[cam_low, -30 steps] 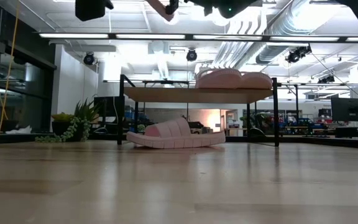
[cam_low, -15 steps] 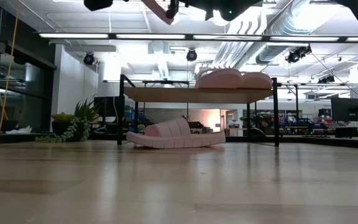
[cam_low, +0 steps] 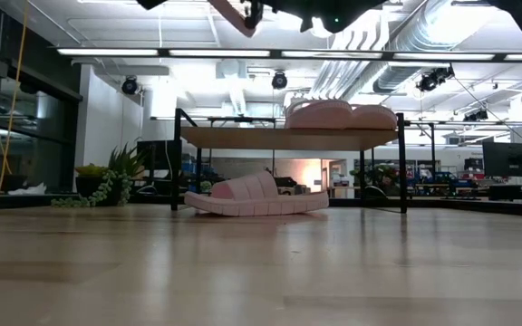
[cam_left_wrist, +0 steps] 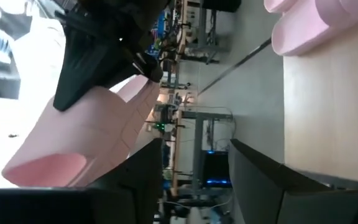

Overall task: Pick and place slides into the shelf
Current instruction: Put the pink slide on the shelf

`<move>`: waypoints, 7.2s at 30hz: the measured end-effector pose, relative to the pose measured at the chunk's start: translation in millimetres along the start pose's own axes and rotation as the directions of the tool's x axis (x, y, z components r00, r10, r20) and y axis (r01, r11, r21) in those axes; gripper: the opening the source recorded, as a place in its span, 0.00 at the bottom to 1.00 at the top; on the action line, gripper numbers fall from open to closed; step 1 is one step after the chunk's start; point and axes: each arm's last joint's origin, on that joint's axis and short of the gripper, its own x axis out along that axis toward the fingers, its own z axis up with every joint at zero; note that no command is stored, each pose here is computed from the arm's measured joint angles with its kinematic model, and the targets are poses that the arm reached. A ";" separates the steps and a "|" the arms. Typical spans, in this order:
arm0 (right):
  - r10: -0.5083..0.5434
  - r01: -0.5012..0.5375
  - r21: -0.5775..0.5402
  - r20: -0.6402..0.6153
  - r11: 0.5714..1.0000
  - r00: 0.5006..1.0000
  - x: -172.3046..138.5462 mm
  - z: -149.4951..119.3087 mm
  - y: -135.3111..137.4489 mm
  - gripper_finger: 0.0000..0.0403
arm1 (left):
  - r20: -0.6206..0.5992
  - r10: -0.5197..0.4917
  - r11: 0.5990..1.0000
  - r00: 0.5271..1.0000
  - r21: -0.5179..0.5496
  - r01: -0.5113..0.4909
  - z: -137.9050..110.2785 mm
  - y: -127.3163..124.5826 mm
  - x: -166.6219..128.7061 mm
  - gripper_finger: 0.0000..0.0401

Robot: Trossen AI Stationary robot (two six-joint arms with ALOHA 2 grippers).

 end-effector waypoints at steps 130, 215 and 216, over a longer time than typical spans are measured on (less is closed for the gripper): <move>0.911 -0.954 0.189 -0.385 0.233 0.147 -20.3 -98.0 243.1 0.00 | 0.965 -0.233 0.510 -0.120 0.226 0.830 1.6 30.2 -42.4 0.40; 0.534 -0.660 0.019 -0.606 0.751 0.589 -37.0 17.0 131.2 0.35 | 0.892 -0.428 0.473 0.147 0.082 0.877 -45.2 33.0 -56.9 0.13; 0.491 -0.630 -0.008 -0.619 0.776 0.613 -41.0 24.8 130.0 0.35 | 0.879 -0.437 0.481 0.188 0.052 0.875 -46.1 31.8 -55.7 0.13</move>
